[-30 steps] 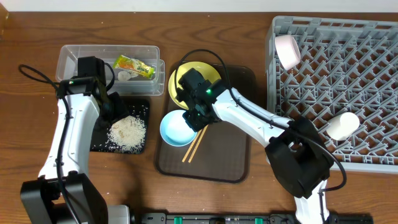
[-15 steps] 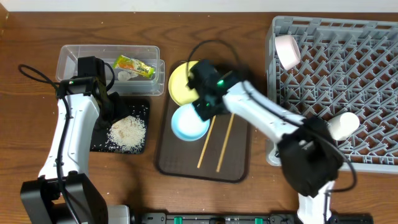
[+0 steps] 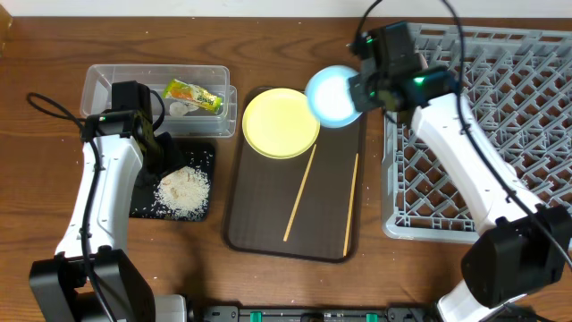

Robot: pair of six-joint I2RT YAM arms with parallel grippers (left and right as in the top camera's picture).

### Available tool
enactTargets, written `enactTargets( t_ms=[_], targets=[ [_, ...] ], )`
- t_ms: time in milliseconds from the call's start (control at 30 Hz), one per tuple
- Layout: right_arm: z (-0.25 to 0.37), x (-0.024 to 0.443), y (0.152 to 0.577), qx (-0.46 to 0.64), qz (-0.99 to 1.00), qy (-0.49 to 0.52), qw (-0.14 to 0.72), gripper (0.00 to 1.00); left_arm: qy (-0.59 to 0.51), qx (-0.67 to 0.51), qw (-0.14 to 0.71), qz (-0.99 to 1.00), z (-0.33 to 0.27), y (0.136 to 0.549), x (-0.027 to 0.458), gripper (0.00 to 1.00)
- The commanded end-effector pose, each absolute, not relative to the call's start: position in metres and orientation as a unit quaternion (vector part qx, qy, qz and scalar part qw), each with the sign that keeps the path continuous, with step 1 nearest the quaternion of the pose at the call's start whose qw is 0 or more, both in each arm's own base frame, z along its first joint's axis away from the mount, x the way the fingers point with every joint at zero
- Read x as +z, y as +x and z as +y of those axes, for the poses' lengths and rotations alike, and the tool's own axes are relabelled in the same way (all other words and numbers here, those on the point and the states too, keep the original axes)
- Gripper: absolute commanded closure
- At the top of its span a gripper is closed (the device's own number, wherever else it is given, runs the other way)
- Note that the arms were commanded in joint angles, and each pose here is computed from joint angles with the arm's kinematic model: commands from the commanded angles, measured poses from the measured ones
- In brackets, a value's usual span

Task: Sort waste into correct bins and load items into the dishwasher rack
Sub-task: 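Grasp the light-blue bowl with right gripper and stand it in the rack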

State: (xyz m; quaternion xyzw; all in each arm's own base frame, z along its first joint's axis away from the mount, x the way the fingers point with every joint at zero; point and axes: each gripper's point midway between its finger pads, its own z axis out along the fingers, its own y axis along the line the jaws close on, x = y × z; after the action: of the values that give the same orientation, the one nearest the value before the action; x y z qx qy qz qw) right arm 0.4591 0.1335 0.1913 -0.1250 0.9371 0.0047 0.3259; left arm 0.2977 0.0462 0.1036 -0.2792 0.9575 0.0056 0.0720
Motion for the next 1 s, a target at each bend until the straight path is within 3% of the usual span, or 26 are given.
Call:
enactTargets(
  t_ms=[0, 200, 433, 967],
  targets=[
    [0.057, 0.242, 0.479, -0.144, 0.905, -0.061, 0.396, 0.99, -0.282, 0.009, 0.08, 0.956, 0.049, 0.299, 0.108, 0.45],
    [-0.033, 0.294, 0.504, -0.305, 0.835, 0.025, 0.458, 0.99, -0.282, 0.008, 0.081, 0.956, 0.049, 0.299, 0.108, 0.45],
    [-0.101, 0.307, 0.511, -0.441, 0.787, 0.056, 0.427, 0.99, -0.286, 0.008, 0.083, 0.955, 0.049, 0.3, 0.108, 0.45],
    [-0.162, 0.211, 0.524, -0.517, 0.807, 0.019, 0.285, 0.99, -0.289, 0.008, 0.082, 0.954, 0.049, 0.299, 0.108, 0.45]
  ],
)
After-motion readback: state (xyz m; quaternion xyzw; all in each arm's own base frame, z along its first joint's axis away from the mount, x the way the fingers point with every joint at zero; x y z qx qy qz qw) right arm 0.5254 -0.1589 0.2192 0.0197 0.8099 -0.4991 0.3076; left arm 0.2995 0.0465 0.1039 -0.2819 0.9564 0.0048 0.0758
